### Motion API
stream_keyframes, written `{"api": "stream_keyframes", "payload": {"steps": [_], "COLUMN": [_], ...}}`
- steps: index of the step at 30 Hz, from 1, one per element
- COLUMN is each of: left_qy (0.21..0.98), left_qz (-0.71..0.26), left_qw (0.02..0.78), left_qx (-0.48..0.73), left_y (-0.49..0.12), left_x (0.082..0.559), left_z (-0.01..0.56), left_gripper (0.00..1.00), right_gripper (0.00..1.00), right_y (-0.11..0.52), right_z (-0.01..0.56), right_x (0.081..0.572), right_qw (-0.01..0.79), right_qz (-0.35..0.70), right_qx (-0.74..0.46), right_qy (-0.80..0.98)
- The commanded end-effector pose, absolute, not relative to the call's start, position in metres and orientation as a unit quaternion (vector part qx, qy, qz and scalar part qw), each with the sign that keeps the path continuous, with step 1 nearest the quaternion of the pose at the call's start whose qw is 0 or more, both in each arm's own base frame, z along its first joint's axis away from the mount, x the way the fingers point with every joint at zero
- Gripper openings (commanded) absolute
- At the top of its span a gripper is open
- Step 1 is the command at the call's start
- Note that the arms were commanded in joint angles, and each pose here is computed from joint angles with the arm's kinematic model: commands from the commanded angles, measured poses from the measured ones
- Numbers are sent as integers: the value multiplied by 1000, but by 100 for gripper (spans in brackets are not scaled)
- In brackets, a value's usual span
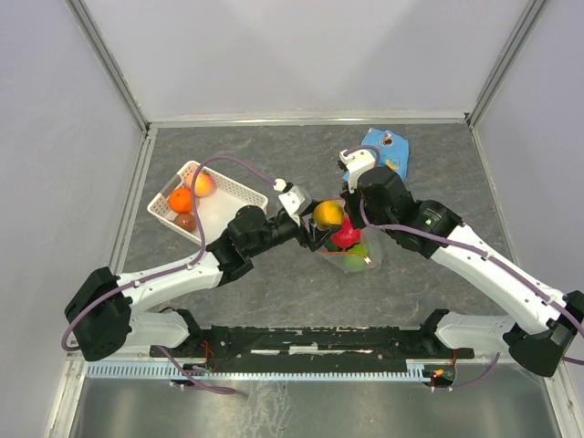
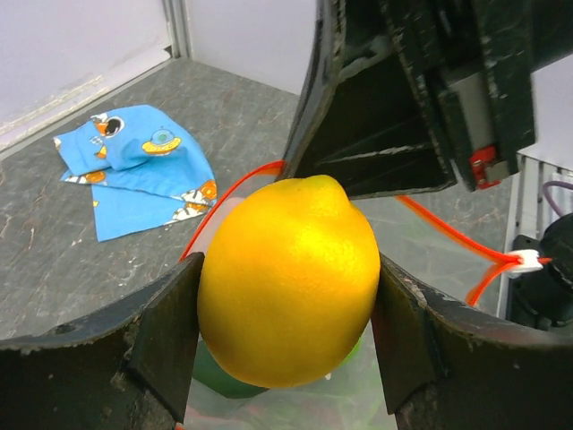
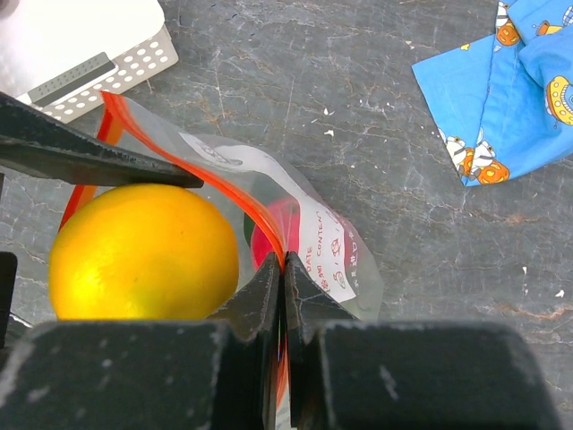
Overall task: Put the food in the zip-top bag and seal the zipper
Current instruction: Place the fake fruit in the zipper food storage bag.
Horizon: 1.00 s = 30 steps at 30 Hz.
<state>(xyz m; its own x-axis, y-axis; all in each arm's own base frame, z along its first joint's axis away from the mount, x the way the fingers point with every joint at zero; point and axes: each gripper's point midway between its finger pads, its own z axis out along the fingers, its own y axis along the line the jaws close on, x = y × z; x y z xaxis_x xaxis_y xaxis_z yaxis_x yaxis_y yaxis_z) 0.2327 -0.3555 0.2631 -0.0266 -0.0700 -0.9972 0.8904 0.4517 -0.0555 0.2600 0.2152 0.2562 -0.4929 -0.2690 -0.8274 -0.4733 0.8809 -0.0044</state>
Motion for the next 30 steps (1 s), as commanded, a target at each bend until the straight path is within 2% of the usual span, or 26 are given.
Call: {"api": "stream_keyframes", "payload": {"steps": [1,10,18,20,30], "left_qy": [591,636,645,649,674], "left_qz": [-350,-293,-298,-300,-322], "left_qw": [646,646,637,632,614], "left_qx": [332,303,299,299,254], "left_y": [-347,-328,-327,-328,-318], "left_x": [248,265,263,262,255], "left_z": [264,243,244,242,262], "left_gripper": [65,77,86,92,92], "right_gripper": [8,9,9,9,9], "right_y": [218,216,217,217,215], "right_z": [281,280,276,277,277], "right_x": [262,261,261,261,260], "right_qw": [487,488,483,484,484], "right_qz": [138,136,136,137,135], "right_qx": [-199,-197,-198,-198,-198], "right_qy": [839,839,842,841,842]}}
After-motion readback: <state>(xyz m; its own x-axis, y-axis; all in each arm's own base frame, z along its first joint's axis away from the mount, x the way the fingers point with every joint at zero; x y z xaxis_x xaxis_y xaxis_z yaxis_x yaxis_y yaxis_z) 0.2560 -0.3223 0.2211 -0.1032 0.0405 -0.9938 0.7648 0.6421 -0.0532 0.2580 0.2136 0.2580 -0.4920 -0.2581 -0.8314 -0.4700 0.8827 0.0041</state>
